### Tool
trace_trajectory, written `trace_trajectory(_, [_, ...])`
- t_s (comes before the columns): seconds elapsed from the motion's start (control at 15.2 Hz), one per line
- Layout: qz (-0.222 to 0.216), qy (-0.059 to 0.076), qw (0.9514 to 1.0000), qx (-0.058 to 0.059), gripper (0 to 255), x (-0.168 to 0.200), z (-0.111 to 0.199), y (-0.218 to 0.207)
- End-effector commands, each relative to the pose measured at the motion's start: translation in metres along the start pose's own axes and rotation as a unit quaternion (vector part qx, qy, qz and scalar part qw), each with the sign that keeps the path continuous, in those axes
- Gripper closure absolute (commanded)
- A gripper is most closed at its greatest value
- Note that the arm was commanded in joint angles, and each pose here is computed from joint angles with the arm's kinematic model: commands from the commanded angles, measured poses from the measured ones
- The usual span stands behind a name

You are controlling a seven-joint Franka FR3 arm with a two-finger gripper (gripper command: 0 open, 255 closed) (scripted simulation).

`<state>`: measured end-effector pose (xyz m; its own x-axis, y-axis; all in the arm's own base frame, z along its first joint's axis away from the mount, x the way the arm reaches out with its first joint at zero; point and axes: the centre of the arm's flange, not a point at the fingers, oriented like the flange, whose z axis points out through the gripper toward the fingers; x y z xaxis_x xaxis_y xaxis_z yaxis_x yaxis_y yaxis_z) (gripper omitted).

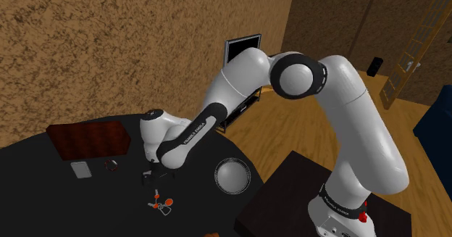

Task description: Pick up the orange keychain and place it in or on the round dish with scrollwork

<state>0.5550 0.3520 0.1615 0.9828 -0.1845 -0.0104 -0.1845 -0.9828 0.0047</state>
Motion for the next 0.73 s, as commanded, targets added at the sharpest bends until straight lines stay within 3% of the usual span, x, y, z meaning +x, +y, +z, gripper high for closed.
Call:
trace_trajectory(0.0, [0.004,0.002,1.0000,0.000,0,0.010,0.019,-0.016])
trace_trajectory(0.13, [0.008,0.003,1.0000,0.000,0,0.020,0.035,-0.033])
trace_trajectory(0.66, [0.007,0.003,1.0000,0.000,0,0.020,0.075,-0.033])
